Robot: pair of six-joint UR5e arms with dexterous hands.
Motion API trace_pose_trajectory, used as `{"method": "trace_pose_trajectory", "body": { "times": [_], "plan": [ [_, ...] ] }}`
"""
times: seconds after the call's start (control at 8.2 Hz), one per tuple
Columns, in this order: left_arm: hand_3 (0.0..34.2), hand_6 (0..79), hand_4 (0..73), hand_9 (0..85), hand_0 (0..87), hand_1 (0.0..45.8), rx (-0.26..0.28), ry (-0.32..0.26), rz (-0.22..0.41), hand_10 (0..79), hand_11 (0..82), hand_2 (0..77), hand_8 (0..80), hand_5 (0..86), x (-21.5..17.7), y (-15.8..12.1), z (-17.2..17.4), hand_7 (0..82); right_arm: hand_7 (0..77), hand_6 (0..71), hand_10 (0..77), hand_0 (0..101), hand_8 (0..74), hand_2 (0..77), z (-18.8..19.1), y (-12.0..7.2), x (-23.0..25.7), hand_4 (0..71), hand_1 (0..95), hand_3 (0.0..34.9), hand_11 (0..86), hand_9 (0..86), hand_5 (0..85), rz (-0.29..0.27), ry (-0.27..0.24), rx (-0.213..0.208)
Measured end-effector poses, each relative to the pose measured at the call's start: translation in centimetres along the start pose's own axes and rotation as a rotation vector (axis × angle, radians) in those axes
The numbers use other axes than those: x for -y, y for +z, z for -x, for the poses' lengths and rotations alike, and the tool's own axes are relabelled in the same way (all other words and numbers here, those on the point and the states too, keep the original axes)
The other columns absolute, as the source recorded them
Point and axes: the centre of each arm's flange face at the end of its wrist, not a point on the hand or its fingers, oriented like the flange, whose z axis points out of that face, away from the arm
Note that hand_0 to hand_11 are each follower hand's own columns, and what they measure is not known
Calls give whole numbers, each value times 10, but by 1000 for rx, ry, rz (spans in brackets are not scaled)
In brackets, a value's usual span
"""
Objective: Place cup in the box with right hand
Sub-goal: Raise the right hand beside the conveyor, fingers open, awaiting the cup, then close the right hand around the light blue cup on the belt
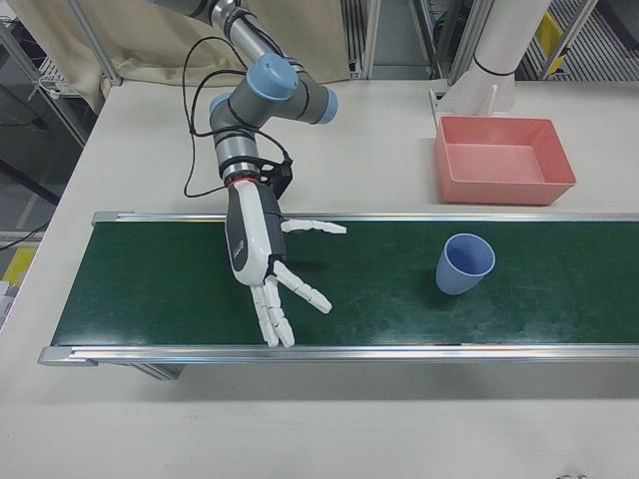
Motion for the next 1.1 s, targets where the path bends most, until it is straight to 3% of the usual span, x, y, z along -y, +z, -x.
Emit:
{"method": "trace_pose_trajectory", "body": {
  "times": [0.37, 0.49, 0.61, 0.85, 0.98, 1.1],
  "plan": [
    [0, 5, 11, 0, 1, 5, 0, 0, 0, 0, 0, 5, 0, 5, 0, 0, 0, 0, 109, 27, 27, 493, 11, 27, -4, 0, -2, 153, 125, 14, 60, 49, 44, 4, 1, -7],
    [0, 5, 11, 0, 0, 5, 0, 0, 0, 0, 0, 5, 0, 5, 0, 0, 0, 0, 109, 27, 27, 492, 11, 55, -5, 0, -3, 120, 180, 13, 65, 49, 44, 6, 1, -10],
    [0, 5, 11, 0, 0, 5, 1, 0, 0, 0, 0, 5, 0, 5, 0, 0, 0, 0, 109, 27, 27, 490, 11, 136, -8, 0, -4, 120, 125, 13, 60, 49, 44, 8, 1, -14],
    [0, 0, 11, 0, 0, 5, -1, 0, 0, 0, 0, 5, 0, 5, 0, 0, 0, 0, 114, 27, 27, 490, 11, 60, -12, 0, -6, 147, 131, 13, 60, 49, 44, 12, 2, -22],
    [0, 0, 11, 0, 0, 5, -1, 0, 0, 0, 0, 5, 0, 5, 0, 0, 0, 0, 120, 27, 27, 500, 11, 114, -14, 0, -8, 153, 136, 16, 65, 49, 38, 15, 3, -25],
    [0, 0, 11, 0, 0, 5, 0, 0, -1, 0, 0, 5, 0, 5, 1, 0, 0, 0, 120, 27, 27, 500, 11, 114, -15, 1, -10, 153, 136, 16, 65, 49, 38, 19, 5, -26]
  ]
}}
